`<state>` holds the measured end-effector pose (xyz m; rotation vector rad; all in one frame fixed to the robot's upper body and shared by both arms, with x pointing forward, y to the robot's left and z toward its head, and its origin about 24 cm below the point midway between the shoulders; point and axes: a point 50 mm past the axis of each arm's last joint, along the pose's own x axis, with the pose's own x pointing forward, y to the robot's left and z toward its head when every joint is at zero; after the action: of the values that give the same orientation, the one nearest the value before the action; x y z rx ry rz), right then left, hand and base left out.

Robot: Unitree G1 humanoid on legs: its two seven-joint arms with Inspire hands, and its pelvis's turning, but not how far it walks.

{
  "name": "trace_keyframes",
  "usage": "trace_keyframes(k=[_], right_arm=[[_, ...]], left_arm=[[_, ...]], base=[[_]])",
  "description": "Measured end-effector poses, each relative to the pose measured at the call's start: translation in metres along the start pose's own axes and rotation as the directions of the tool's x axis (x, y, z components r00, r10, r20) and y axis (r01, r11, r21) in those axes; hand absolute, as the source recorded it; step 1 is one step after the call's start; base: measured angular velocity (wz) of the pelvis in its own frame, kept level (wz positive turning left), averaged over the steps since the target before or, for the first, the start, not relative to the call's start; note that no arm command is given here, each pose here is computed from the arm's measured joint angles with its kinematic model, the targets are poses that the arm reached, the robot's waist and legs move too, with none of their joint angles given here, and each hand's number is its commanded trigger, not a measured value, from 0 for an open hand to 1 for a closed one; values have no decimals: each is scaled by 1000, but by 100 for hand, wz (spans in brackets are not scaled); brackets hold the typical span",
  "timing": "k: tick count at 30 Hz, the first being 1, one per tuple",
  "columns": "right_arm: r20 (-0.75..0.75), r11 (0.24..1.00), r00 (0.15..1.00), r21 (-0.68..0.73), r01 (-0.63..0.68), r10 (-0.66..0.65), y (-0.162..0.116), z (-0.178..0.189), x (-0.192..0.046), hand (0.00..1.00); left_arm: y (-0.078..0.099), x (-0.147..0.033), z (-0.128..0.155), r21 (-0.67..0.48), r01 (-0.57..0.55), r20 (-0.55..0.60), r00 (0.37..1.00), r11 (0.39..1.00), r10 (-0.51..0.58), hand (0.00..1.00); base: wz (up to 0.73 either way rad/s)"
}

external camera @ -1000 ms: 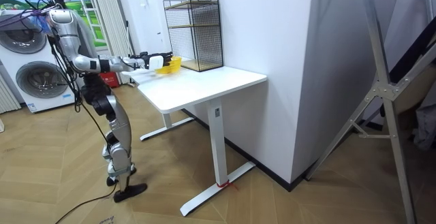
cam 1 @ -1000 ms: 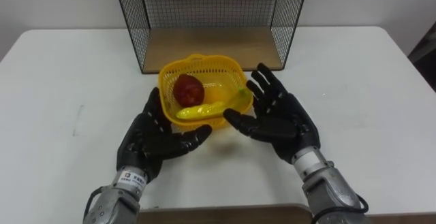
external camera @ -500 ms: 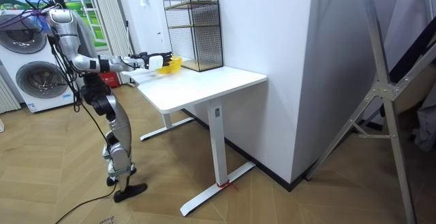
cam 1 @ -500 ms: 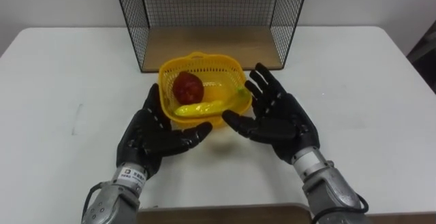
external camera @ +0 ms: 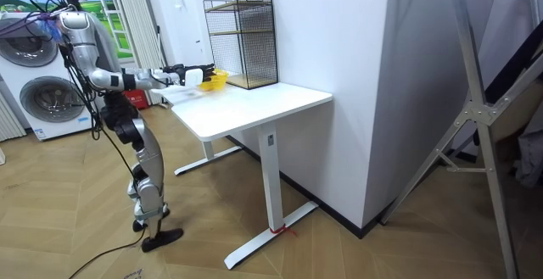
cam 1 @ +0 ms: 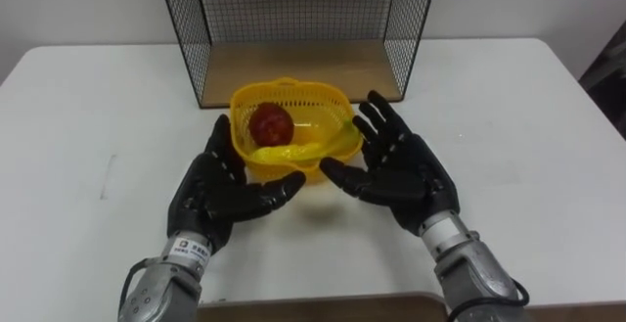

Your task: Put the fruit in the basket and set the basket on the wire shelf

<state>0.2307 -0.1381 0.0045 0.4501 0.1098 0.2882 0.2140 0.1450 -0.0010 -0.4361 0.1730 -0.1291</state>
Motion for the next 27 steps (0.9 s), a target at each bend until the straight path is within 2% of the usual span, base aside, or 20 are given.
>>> trace_keyframes(k=[15, 27], right_arm=[[29, 1000, 999, -1, 20, -20, 0, 3, 1, 0], [58, 1000, 998, -9, 24, -23, 2, 11, 9, 0]], left_arm=[[-8, 12, 13, 7, 35, 65, 997, 999, -36, 0], [-13, 12, 21, 11, 58, 112, 992, 998, -59, 0]], base=[[0], [0]])
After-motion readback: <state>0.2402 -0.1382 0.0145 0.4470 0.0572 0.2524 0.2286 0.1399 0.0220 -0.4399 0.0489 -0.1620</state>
